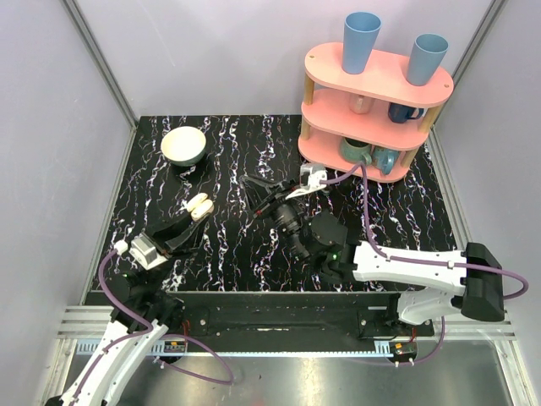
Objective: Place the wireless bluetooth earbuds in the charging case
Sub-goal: Insert the left earbud into the left side groove of the charging case.
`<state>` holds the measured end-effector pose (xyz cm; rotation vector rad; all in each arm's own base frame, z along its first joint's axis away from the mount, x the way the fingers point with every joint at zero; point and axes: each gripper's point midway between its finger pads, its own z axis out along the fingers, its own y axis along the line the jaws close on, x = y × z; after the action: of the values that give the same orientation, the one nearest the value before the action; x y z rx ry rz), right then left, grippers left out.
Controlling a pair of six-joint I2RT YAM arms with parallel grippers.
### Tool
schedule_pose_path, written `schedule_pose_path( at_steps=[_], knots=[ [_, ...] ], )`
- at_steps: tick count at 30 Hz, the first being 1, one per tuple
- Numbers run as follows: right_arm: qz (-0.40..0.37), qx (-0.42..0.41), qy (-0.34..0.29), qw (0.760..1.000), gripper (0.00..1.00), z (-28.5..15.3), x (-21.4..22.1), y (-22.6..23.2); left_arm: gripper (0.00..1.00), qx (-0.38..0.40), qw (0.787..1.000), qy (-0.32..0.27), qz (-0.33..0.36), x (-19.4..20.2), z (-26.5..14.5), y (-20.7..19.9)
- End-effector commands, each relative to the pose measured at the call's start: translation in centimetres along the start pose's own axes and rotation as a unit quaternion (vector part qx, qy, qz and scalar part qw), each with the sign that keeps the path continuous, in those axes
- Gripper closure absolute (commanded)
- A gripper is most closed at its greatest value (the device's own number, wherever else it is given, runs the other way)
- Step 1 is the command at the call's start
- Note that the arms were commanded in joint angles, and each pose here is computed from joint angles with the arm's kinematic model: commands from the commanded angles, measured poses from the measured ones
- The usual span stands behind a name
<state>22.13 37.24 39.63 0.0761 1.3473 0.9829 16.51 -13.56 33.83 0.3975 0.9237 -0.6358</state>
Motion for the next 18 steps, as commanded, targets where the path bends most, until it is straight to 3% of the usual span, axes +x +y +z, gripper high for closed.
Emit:
schedule_pose_path(
  at_steps=[1,18],
  knots=[
    [0.008,-0.04,-0.058,0.997,0.87,0.4,-2.8,3.3,1.0,0.001,1.0,-0.03,-0.003,-1.5,0.3,-0.1],
    [0.001,-0.133,-0.058,0.989,0.88,-0.2,-0.4,9.1,1.0,-0.008,1.0,-0.023,-0.018,-0.6,0.4,0.2]
  ],
)
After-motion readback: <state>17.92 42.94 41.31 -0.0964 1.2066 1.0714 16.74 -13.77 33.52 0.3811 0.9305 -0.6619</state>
